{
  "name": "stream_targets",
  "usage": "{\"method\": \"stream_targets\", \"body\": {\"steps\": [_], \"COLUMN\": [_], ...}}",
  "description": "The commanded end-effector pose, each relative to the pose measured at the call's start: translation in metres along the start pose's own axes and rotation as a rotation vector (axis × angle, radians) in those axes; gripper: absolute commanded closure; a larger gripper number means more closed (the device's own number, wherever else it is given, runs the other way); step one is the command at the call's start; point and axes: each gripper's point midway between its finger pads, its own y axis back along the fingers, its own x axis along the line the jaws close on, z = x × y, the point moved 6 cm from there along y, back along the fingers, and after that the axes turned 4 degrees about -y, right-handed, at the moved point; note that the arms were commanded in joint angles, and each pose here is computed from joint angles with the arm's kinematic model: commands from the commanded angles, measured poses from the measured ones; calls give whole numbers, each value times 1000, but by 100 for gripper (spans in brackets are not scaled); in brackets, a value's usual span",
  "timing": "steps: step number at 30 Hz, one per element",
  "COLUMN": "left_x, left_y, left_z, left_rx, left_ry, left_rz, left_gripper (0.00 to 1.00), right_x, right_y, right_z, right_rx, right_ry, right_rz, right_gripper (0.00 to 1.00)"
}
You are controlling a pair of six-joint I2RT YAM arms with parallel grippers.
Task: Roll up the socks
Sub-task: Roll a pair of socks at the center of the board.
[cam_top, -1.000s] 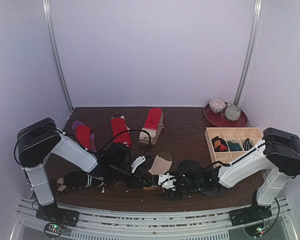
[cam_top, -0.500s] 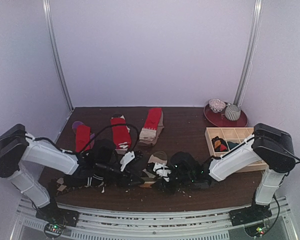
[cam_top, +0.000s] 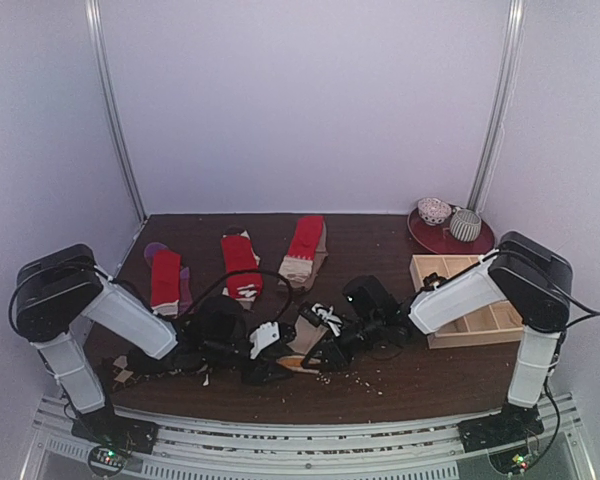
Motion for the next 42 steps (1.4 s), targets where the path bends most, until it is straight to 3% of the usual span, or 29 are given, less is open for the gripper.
{"method": "stream_targets", "body": {"steps": [1, 6, 9, 12, 17, 22, 26, 34, 39, 42], "left_x": [0, -3, -4, -7, -19, -23, -21, -21, -21, -20], "left_y": [-11, -20, -20, -19, -21, -25, -29, -32, -33, -34], "left_z": [5, -8, -14, -24, -44, -49, -40, -37, -39, -39], "left_rx": [-6, 58, 83, 136, 287, 364, 382, 392, 393, 391], "left_ry": [-36, 20, 96, 200, 395, 547, 571, 586, 589, 591], "left_rz": [-14, -53, -57, -72, -168, -302, -341, -371, -372, -375], "left_gripper": [60, 100, 100, 100, 100, 100, 100, 100, 100, 100], "right_x": [-23, -23, -16, -1, 29, 56, 65, 47, 40, 39], "right_y": [-6, -6, 3, 24, 55, 50, 44, 26, 20, 20], "right_z": [-71, -64, -50, -27, -18, -33, -28, -36, -46, -48], "right_rx": [287, 277, 216, 54, -175, -201, -209, -111, -88, -100], "right_ry": [-250, -242, -173, -50, 231, 640, 781, 804, 753, 718], "right_rz": [-55, -45, -53, -76, -151, -372, -468, -524, -531, -530], "right_gripper": [69, 69, 63, 51, 42, 35, 30, 31, 42, 56]}}
